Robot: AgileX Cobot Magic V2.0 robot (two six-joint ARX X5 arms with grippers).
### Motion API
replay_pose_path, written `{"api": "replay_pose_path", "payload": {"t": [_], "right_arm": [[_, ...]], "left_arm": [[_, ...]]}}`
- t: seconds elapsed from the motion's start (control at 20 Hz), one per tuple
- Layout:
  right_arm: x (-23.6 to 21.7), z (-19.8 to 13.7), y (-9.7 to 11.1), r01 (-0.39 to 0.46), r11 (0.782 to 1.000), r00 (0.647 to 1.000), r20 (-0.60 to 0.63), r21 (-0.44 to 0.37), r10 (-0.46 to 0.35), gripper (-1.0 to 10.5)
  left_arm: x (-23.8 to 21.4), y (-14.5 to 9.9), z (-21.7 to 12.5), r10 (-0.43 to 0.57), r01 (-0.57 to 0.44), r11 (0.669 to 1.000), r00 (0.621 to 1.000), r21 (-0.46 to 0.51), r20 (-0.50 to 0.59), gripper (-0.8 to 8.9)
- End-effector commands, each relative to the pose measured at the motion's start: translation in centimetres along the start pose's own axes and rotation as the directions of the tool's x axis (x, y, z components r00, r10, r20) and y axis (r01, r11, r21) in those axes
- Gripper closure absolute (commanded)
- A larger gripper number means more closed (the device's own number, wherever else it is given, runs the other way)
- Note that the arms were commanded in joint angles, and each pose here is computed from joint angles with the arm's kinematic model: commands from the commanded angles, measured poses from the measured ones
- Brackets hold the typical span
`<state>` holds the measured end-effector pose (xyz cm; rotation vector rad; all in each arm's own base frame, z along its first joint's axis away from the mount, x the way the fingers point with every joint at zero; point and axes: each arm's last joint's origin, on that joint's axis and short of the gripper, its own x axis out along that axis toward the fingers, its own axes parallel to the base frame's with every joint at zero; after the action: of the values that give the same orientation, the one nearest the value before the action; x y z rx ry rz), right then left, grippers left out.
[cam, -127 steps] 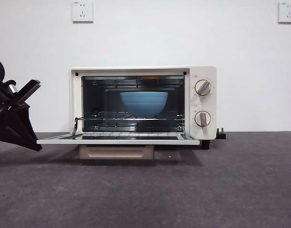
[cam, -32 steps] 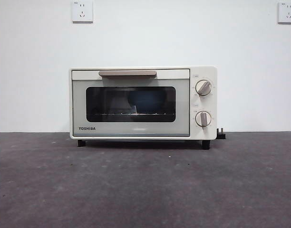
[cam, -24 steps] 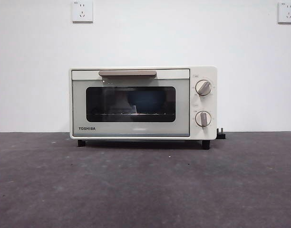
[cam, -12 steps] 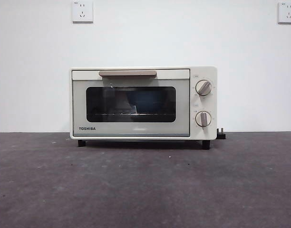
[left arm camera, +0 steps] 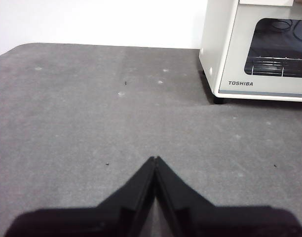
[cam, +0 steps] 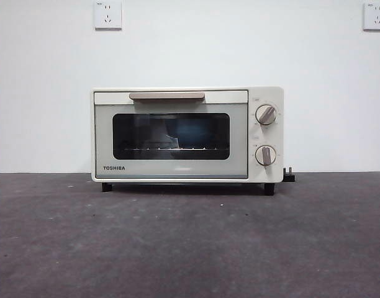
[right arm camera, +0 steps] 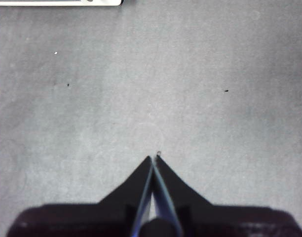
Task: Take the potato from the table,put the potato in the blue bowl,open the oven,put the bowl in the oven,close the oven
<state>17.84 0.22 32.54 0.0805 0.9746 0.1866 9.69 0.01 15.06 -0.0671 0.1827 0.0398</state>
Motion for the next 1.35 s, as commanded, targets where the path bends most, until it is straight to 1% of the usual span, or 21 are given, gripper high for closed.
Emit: {"api": "replay_pose_path", "payload": {"t": [0.05,0.15,0.2,0.25,0.3,0.35,0.4,0.45,0.55,0.6,0.65,0.7,0.75,0.8,0.95,1.0,1.15,1.25,1.3,1.35], "right_arm": [[0.2,0.0,-0.1,0.002,1.0,1.0,-0.001,0.001,-0.002,9.5],[0.1,-0.1,0.0,0.021,1.0,1.0,0.008,-0.002,-0.021,9.5],[-0.5,-0.3,0.1,0.027,1.0,0.999,0.032,-0.007,-0.027,9.5],[-1.2,-0.6,0.1,0.061,0.998,0.995,0.076,-0.024,-0.059,9.5],[-1.8,-1.0,0.2,0.102,0.992,0.983,0.161,-0.08,-0.089,9.5],[-2.3,-1.5,0.2,0.137,0.986,0.957,0.272,-0.097,-0.106,9.5],[-2.4,-2.3,0.3,0.159,0.982,0.917,0.383,-0.101,-0.11,9.5],[-2.1,-3.3,0.2,0.174,0.979,0.87,0.482,-0.104,-0.104,9.5],[-1.1,-5.6,0.1,0.207,0.972,0.76,0.644,-0.111,-0.089,9.5],[-0.4,-6.7,0.0,0.218,0.97,0.698,0.712,-0.111,-0.075,9.5],[0.4,-7.8,-0.1,0.222,0.969,0.647,0.759,-0.107,-0.064,9.5],[1.5,-8.8,-0.3,0.228,0.968,0.614,0.787,-0.106,-0.059,9.5],[2.5,-9.9,-0.5,0.236,0.967,0.589,0.806,-0.101,-0.06,9.5],[3.5,-10.8,-0.7,0.239,0.966,0.572,0.818,-0.101,-0.056,9.5],[6.0,-12.8,-1.2,0.242,0.965,0.552,0.832,-0.096,-0.056,9.5],[6.5,-13.3,-1.3,0.249,0.965,0.546,0.835,-0.084,-0.068,9.5],[7.8,-14.4,-1.7,0.267,0.963,0.54,0.833,-0.036,-0.118,9.5],[8.4,-15.0,-1.8,0.254,0.967,0.53,0.837,-0.003,-0.137,9.5],[8.5,-15.3,-1.9,0.254,0.967,0.544,0.826,0.007,-0.148,9.5],[8.5,-15.4,-1.9,0.265,0.964,0.547,0.82,0.024,-0.171,9.5]], "left_arm": [[0.1,0.0,-0.3,0.0,0.0,1.0,1.0,-0.006,-0.004,8.18],[0.1,0.0,-0.3,0.0,0.0,1.0,1.0,-0.006,-0.005,8.18],[0.1,0.0,-0.3,0.0,0.0,1.0,1.0,-0.006,-0.007,8.18],[0.1,0.0,-0.3,0.0,0.0,1.0,1.0,-0.006,-0.007,8.18],[0.1,0.0,-0.3,0.0,0.0,1.0,1.0,-0.006,-0.008,8.17],[0.2,0.0,-0.3,0.0,0.0,1.0,1.0,-0.006,-0.01,8.17],[0.2,0.0,-0.3,0.001,-0.001,1.0,1.0,-0.006,-0.012,8.17],[0.2,0.0,-0.3,0.001,-0.001,1.0,1.0,-0.005,-0.015,8.18],[0.2,0.0,-0.4,0.001,-0.001,1.0,1.0,-0.005,-0.019,8.18],[0.2,0.0,-0.4,0.001,-0.001,1.0,1.0,-0.005,-0.019,8.17],[0.2,0.0,-0.4,0.001,-0.001,1.0,1.0,-0.005,-0.019,8.18],[0.2,0.0,-0.4,0.001,-0.001,1.0,1.0,-0.005,-0.019,8.18],[0.2,0.0,-0.4,0.001,-0.001,1.0,1.0,-0.005,-0.021,8.18],[0.2,0.0,-0.4,0.001,-0.001,1.0,1.0,-0.005,-0.022,8.17],[0.2,0.0,-0.4,0.002,-0.002,1.0,1.0,-0.005,-0.026,8.18],[0.2,0.0,-0.4,0.002,-0.002,1.0,1.0,-0.005,-0.026,8.17],[0.2,0.0,-0.4,0.002,-0.002,1.0,1.0,-0.005,-0.026,8.18],[0.2,0.0,-0.4,0.002,-0.002,1.0,1.0,-0.005,-0.026,8.18],[0.2,0.0,-0.4,0.002,-0.002,1.0,1.0,-0.005,-0.026,8.17],[0.2,0.0,-0.4,0.002,-0.002,1.0,1.0,-0.005,-0.026,8.18]]}}
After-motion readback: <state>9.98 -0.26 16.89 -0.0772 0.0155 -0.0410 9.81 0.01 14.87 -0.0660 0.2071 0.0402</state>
